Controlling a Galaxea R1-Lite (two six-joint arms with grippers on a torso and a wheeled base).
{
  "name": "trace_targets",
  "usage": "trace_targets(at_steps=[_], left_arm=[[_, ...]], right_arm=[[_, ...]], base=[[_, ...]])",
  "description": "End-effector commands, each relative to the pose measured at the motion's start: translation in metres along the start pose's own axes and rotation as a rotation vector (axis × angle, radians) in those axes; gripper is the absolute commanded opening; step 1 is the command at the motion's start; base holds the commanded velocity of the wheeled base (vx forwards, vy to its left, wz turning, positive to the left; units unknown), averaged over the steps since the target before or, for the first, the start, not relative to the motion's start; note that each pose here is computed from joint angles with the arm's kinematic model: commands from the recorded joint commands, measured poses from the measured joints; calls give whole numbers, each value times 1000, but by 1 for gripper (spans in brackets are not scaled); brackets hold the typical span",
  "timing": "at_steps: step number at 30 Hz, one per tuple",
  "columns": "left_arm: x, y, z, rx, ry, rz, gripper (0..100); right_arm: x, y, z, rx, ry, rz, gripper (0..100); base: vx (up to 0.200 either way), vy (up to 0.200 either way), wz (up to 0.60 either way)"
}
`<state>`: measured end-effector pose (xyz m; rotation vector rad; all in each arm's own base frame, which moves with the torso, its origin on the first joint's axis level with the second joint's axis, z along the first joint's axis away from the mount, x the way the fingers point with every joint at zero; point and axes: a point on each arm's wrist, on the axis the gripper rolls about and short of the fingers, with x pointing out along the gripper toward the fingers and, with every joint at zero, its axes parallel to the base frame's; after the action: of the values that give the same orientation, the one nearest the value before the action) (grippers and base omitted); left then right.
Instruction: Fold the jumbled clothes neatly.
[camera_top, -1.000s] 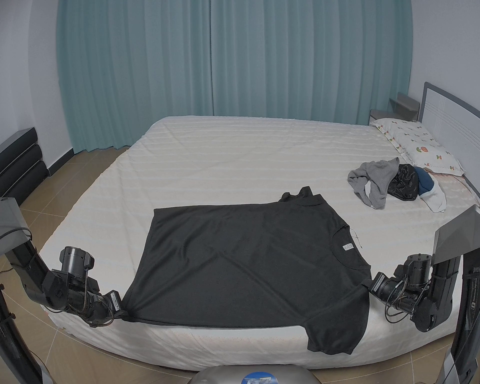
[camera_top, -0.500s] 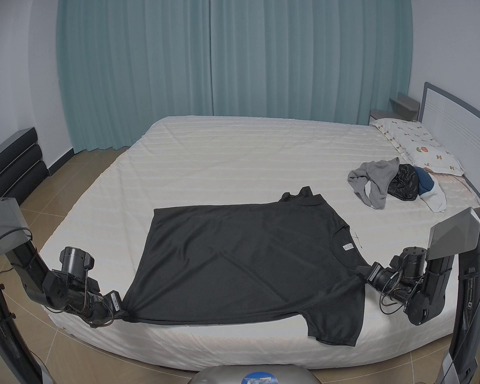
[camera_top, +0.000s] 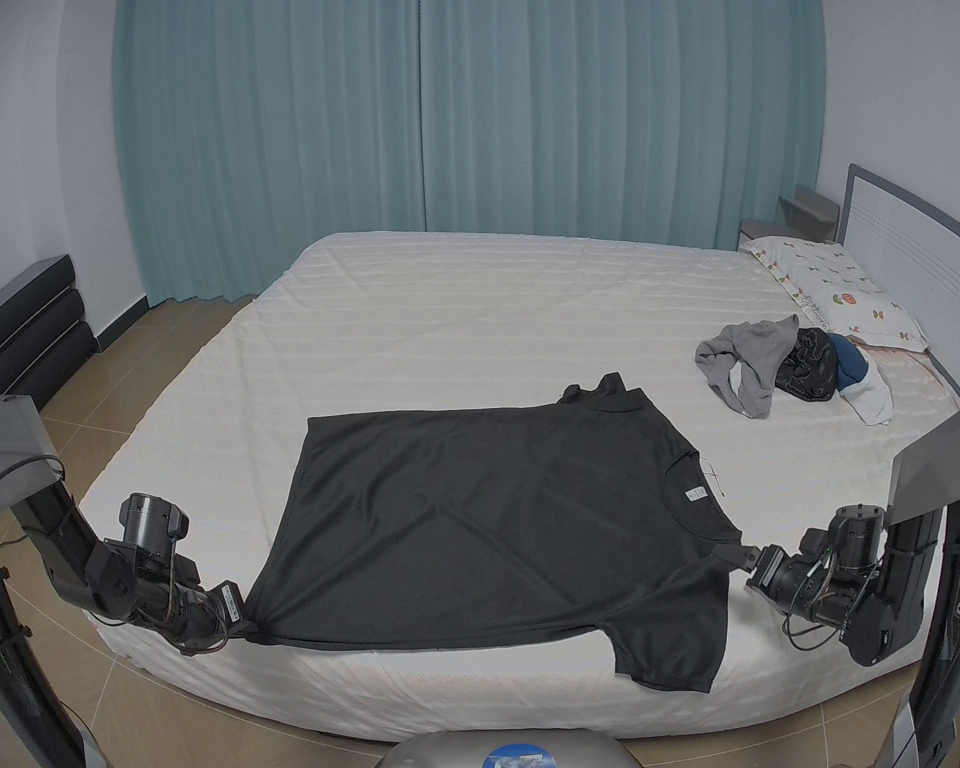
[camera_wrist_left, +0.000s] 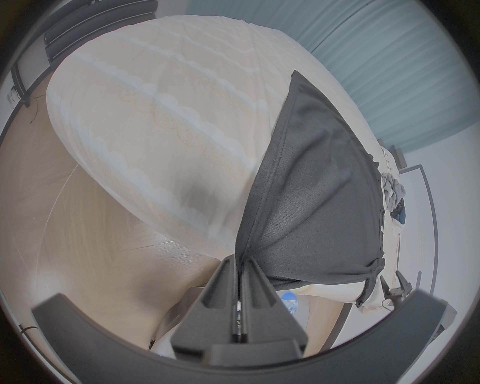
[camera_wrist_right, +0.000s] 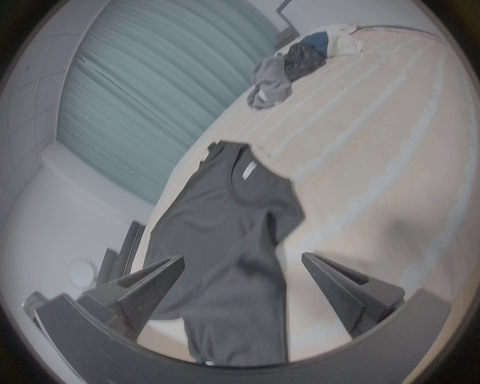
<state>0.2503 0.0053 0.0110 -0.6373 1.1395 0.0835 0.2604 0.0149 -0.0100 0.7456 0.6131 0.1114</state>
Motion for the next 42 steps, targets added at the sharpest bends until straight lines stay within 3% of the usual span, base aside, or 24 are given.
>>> trace_targets(at_steps=[1,9,28,29,42], left_arm=[[0,1,-1,-2,4,2,0],[0,1,-1,-2,4,2,0],[0,1,-1,-2,4,2,0],[0,1,-1,-2,4,2,0],[0,1,-1,-4,4,2,0]], right_arm=[[-34,3,-15,-42,120,45,100],[-26,-10,-41,-102,270,18,100],[-4,0,-35,-35,236,70,100],[-4,0,-35,-35,236,70,0],[-15,-4,-33,-43,201,11,0]], base=[[0,0,0],[0,0,0],[0,0,0],[0,0,0],[0,0,0]])
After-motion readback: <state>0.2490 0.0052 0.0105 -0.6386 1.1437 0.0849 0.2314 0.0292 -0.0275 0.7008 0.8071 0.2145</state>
